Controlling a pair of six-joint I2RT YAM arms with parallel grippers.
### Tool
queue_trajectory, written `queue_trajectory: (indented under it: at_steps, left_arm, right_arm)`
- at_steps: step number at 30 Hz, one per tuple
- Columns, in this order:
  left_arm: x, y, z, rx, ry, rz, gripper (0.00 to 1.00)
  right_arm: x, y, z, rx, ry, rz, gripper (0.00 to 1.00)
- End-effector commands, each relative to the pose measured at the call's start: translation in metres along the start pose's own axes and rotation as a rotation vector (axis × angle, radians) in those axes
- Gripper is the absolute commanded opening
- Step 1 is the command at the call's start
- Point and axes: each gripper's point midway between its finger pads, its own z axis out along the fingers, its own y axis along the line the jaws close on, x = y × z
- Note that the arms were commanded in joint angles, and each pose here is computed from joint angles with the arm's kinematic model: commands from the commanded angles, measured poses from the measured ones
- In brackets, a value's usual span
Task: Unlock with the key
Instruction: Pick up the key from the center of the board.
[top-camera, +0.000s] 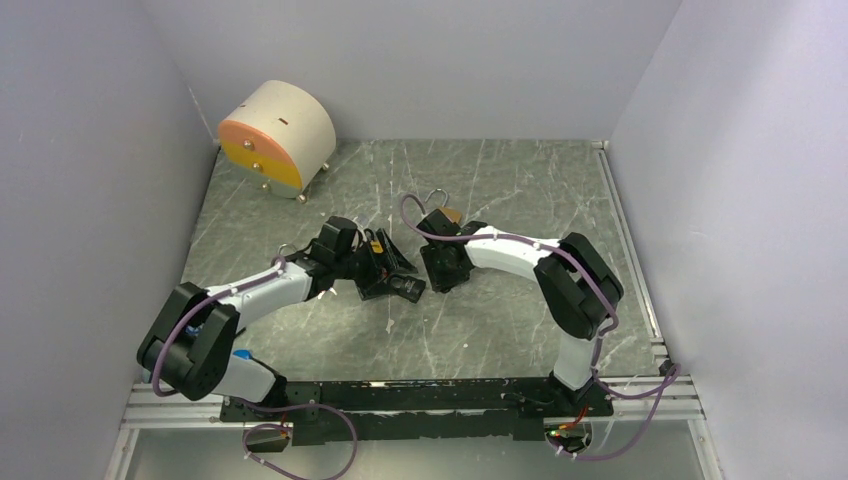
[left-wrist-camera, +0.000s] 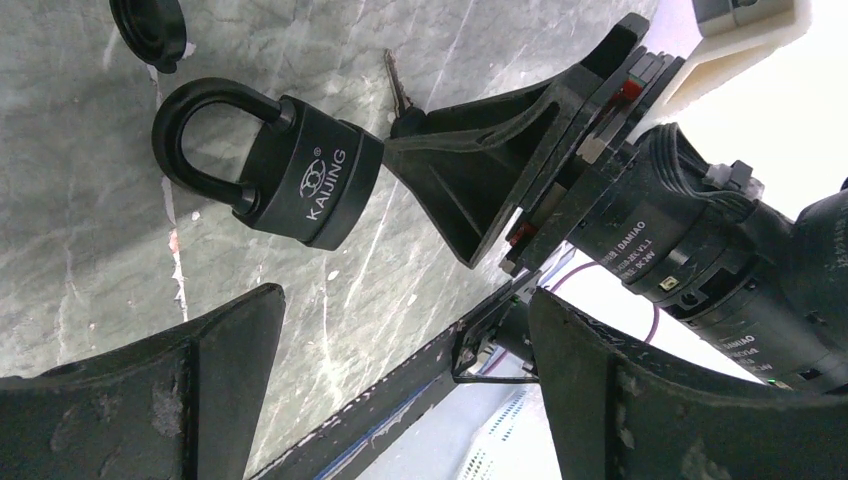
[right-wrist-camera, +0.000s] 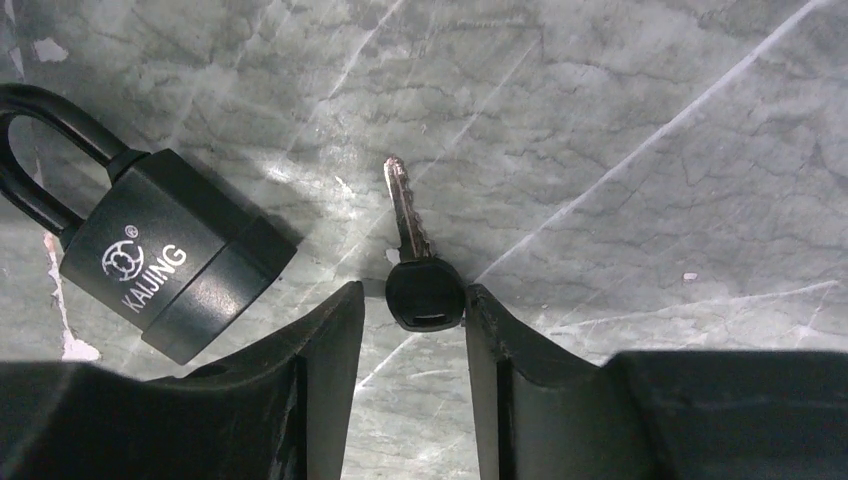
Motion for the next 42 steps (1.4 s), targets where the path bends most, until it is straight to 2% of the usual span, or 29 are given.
queue_trajectory:
  at_steps: [1,5,8,16,25,29,35,42]
  left_arm:
    - [-0.004,-0.011,0.001,0.041,0.005,0.001,0.95]
    - [-0.004,-0.012,0.002,0.040,0.007,-0.004,0.95]
    - [-0.005,-0.014,0.002,0.039,0.008,-0.011,0.95]
    - [-0.009,-0.027,0.008,0.077,0.026,-0.038,0.95]
    - [-0.013,-0.035,0.022,0.098,0.064,-0.041,0.95]
    - [-0.012,-0.038,0.026,0.116,0.092,-0.030,0.83]
    - [-0.007,-0.040,0.034,0.133,0.152,-0.050,0.54]
    - [-0.001,-0.037,0.037,0.125,0.190,-0.061,0.32]
  right_arm:
    - [0.006,-0.003,0.021,0.019,0.026,-0.029,0.43]
    - [0.004,-0.004,0.021,0.025,0.022,-0.037,0.28]
    - [0.000,-0.005,0.015,0.024,-0.008,-0.036,0.23]
    - [-0.011,0.012,-0.028,-0.130,-0.164,-0.008,0.23]
    - [-0.002,0.032,-0.066,-0.301,-0.219,0.017,0.23]
    - [-0.003,0.043,-0.080,-0.374,-0.234,0.004,0.24]
    - [-0.011,0.055,-0.092,-0.438,-0.253,0.004,0.24]
    - [-0.018,0.062,-0.095,-0.470,-0.259,0.027,0.24]
